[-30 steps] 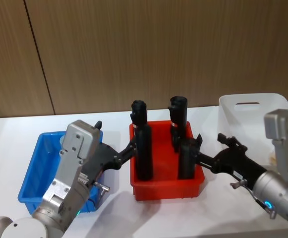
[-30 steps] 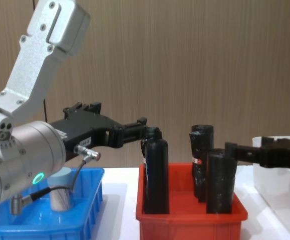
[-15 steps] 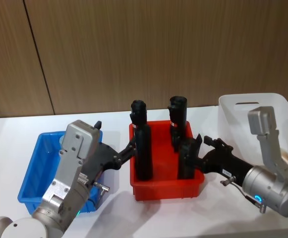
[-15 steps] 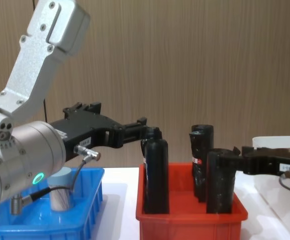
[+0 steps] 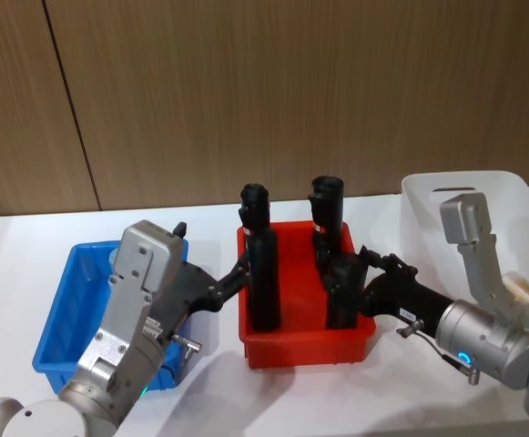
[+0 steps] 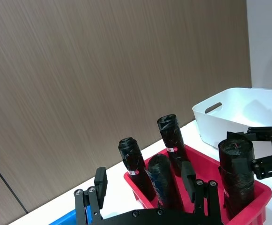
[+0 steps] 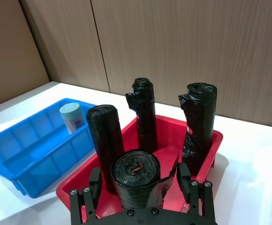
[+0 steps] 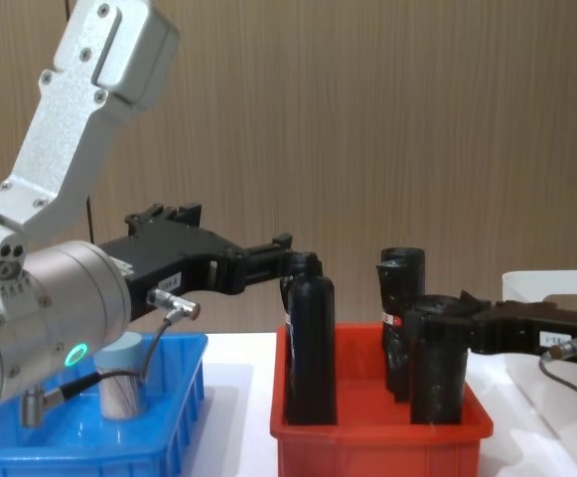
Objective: Pick the cotton swabs from the blue box and place them into the white box.
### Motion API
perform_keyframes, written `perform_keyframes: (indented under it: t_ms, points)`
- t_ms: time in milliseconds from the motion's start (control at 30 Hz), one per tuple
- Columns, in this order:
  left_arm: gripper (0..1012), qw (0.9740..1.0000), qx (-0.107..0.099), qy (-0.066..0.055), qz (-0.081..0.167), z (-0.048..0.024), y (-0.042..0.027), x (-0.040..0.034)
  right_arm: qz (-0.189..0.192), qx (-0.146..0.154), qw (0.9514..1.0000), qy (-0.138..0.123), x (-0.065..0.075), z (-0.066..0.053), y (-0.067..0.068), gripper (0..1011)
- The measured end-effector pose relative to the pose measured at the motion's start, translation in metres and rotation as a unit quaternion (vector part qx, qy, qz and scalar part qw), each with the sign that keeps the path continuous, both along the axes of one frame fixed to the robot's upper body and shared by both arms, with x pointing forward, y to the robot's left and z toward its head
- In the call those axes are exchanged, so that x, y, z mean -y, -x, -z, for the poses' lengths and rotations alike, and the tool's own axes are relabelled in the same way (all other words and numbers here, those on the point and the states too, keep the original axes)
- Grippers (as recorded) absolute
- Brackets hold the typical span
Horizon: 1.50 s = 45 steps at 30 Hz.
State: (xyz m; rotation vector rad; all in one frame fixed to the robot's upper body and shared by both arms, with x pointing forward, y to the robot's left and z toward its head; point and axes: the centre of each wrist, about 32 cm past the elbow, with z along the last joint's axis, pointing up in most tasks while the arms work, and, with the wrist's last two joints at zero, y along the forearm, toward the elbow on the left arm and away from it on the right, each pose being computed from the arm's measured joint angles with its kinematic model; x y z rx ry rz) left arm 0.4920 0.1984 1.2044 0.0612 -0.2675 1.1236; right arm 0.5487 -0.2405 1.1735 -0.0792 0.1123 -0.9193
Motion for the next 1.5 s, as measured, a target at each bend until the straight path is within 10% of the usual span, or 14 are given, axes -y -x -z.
perform_keyframes:
  t_ms: [500,1067,1500]
  points:
    - [1004,1.0000,0.000,0.000,0.000,0.0000,0.0000,0.0000,-0.001,0.001,0.9999,0.011,-0.003,0.001,-0.014,979]
    - [1004,1.0000,0.000,0.000,0.000,0.0000,0.0000,0.0000,-0.007,0.004,0.9998,0.017,-0.007,0.001,-0.021,544]
    - [1004,1.0000,0.000,0.000,0.000,0.0000,0.0000,0.0000,-0.009,0.028,0.9996,-0.001,-0.008,-0.016,-0.018,517]
